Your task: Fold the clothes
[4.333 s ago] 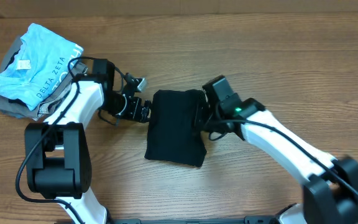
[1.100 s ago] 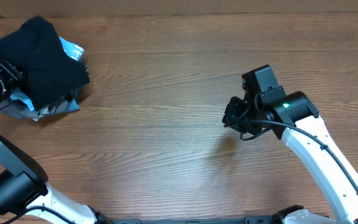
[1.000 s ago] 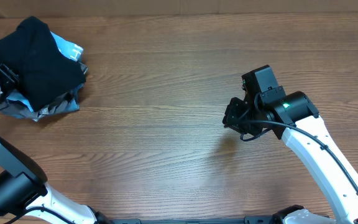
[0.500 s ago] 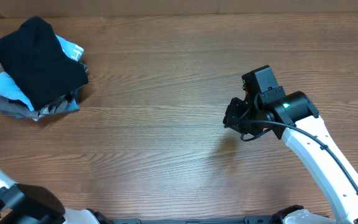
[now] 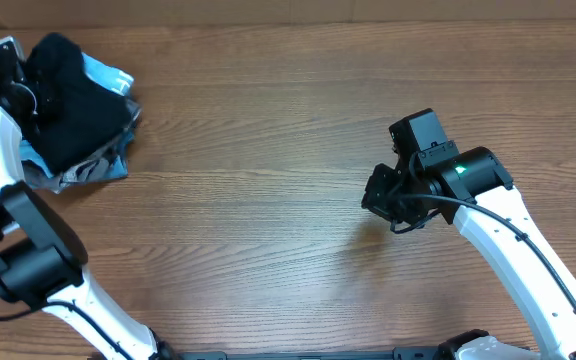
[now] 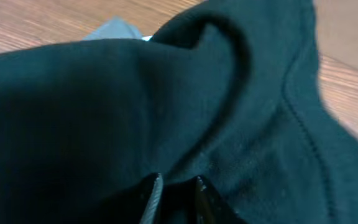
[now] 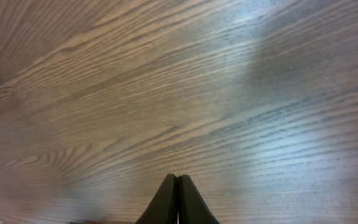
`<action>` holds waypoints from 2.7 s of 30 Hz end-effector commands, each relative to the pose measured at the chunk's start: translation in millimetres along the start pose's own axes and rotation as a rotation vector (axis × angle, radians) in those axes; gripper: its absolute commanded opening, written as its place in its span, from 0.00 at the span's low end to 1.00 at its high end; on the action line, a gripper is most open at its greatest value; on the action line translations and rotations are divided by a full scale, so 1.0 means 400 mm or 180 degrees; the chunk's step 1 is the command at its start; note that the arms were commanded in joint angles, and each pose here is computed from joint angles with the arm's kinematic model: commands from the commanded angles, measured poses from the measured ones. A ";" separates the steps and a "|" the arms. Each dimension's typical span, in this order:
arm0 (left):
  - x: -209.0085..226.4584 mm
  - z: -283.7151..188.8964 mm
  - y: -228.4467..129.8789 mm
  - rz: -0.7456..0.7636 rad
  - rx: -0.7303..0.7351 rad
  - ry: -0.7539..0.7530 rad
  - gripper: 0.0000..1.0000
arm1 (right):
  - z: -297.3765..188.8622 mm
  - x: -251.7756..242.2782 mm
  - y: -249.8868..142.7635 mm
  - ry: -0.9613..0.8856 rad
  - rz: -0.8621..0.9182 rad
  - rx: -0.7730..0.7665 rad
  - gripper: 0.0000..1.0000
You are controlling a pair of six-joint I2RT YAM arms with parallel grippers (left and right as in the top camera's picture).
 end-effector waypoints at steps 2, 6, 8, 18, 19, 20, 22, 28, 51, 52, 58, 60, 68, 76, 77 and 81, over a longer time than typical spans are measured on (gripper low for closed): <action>0.059 0.068 -0.054 -0.0183 0.0260 0.0181 0.26 | -0.011 0.006 0.004 0.0044 0.0058 -0.0040 0.04; 0.028 0.030 -0.025 -0.0015 0.0185 -0.0039 0.36 | -0.011 0.005 0.003 0.0035 0.0060 -0.0028 0.04; 0.004 -0.050 0.031 0.0033 -0.0054 -0.0073 0.50 | -0.011 0.004 0.002 0.0031 0.0063 -0.0022 0.04; -0.206 -0.550 0.131 0.0705 -0.0701 -0.1130 0.73 | -0.021 -0.002 0.016 -0.0105 0.0020 -0.0248 0.04; -0.228 -0.590 0.118 0.0814 -0.0686 -0.1234 0.75 | -0.029 -0.001 0.019 -0.0101 -0.0002 -0.0326 0.04; -0.248 -0.627 0.105 0.0896 -0.0670 -0.1311 0.77 | -0.040 0.002 0.023 -0.0092 -0.0049 -0.0415 0.04; -0.290 -0.706 0.063 0.1086 -0.0586 -0.1420 0.83 | -0.076 0.015 0.033 -0.0021 -0.0263 -0.0664 0.04; -0.389 -0.953 -0.114 0.1540 -0.0388 -0.1412 0.90 | -0.277 0.066 0.027 0.0273 -0.0969 -0.1597 0.09; -0.349 -1.063 -0.306 0.1110 0.0224 -0.0700 1.00 | -0.460 0.065 -0.065 0.0468 -0.1502 -0.2331 1.00; -0.349 -1.062 -0.306 0.1108 0.0229 -0.0698 1.00 | -0.458 0.066 -0.063 0.0464 -0.1499 -0.2318 1.00; -0.350 -1.049 -0.299 0.1098 0.0273 -0.0689 1.00 | -0.447 0.084 -0.074 0.0759 -0.1609 -0.2110 1.00; -0.351 -1.046 -0.298 0.1095 0.0284 -0.0688 1.00 | -0.445 0.086 -0.078 0.0805 -0.1633 -0.2066 1.00; -0.351 -1.038 -0.294 0.1086 0.0313 -0.0679 1.00 | -0.512 0.059 -0.091 0.0466 -0.1693 -0.2690 1.00; -0.351 -1.036 -0.293 0.1085 0.0319 -0.0679 1.00 | -0.588 0.004 -0.166 -0.0168 -0.2600 -0.3390 1.00; -0.351 -1.036 -0.293 0.1086 0.0321 -0.0678 1.00 | -0.587 -0.007 -0.170 -0.0239 -0.2672 -0.3481 1.00; -0.351 -1.034 -0.292 0.1084 0.0327 -0.0677 1.00 | -0.543 -0.060 -0.183 -0.0343 -0.2675 -0.3725 1.00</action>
Point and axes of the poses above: each gripper's point midway between its finger pads, its own z axis out along the fingers, its own x axis along the line the jaws close on, y = z × x, the point moved 9 cm from there along -z, back along the fingers, and after that the axes turned 13 degrees about -z, right-handed, at the moved point
